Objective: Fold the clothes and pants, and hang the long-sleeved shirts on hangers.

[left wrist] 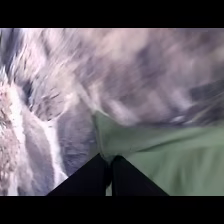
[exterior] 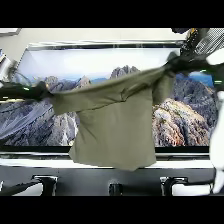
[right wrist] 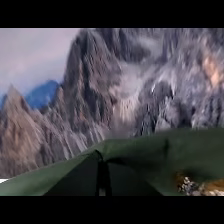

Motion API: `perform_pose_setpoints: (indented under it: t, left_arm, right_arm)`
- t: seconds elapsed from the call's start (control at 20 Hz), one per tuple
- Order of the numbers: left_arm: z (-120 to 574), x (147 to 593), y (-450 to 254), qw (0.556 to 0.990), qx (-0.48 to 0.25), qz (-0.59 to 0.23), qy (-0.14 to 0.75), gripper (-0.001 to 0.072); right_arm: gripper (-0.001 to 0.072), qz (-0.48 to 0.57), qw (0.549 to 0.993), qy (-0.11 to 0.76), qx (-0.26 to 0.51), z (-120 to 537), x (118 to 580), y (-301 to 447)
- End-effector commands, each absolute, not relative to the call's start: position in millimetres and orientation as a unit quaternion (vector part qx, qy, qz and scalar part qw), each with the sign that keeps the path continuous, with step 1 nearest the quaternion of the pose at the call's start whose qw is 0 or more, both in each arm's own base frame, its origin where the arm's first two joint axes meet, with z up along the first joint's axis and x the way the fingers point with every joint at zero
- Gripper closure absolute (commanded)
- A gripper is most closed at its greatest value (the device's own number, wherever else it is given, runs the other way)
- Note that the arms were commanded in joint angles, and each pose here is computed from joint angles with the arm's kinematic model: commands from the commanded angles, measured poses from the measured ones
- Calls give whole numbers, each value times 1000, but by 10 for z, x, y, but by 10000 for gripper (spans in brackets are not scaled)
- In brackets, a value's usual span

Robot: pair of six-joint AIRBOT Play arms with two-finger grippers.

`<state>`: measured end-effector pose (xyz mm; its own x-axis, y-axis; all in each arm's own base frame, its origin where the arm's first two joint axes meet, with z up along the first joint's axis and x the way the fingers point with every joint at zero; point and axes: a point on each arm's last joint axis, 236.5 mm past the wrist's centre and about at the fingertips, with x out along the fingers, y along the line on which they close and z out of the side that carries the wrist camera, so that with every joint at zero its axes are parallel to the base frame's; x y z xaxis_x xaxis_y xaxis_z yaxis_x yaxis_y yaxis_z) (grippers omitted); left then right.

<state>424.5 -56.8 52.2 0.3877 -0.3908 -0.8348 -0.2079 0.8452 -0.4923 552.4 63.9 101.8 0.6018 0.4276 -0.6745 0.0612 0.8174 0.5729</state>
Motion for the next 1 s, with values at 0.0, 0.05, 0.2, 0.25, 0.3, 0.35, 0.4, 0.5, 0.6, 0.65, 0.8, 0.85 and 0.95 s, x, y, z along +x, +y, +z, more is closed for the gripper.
perform_pose_setpoints:
  t: [0.0, 0.05, 0.2, 0.25, 0.3, 0.35, 0.4, 0.5, 0.6, 0.65, 0.8, 0.85, 0.95]
  left_arm:
    - [-457, 4331, -743, 735, -265, -57, 622, 690]
    - [-581, 4332, -776, 728, -264, -56, 630, 690]
    - [-666, 4341, -840, 726, -260, -58, 634, 690]
    - [-648, 4340, -846, 726, -260, -60, 634, 690]
    - [-624, 4334, -851, 724, -259, -62, 636, 690]
    - [-602, 4327, -858, 722, -257, -65, 638, 690]
    - [-578, 4323, -864, 721, -256, -67, 640, 690]
    - [-539, 4308, -874, 719, -255, -71, 643, 690]
    - [-516, 4276, -884, 715, -254, -74, 647, 690]
    - [-514, 4250, -890, 712, -253, -75, 651, 690]
    - [-517, 4165, -911, 700, -251, -79, 664, 689]
    - [-517, 4147, -915, 697, -250, -80, 667, 690]
    - [-517, 4107, -924, 691, -249, -82, 673, 690]
  right_arm:
    - [675, 124, 798, 509, 297, -143, 5675, 1102]
    - [650, 123, 793, 516, 299, -281, 5680, 1193]
    - [429, 126, 775, 537, 308, -327, 5583, 1275]
    - [388, 133, 770, 545, 303, -228, 5493, 1201]
    - [388, 149, 767, 555, 286, -92, 5363, 1079]
    - [385, 161, 762, 568, 265, 36, 5201, 918]
    - [339, 156, 758, 585, 244, 139, 5020, 678]
    - [230, 112, 746, 620, 216, 303, 4597, 81]
    - [224, 74, 729, 637, 240, 337, 4152, -267]
    - [215, 59, 717, 645, 259, 279, 3909, -327]
    - [215, 35, 671, 679, 295, -90, 3093, -161]
    - [214, 33, 658, 690, 300, -238, 2839, -32]
    - [214, 28, 648, 699, 302, -490, 2466, 187]
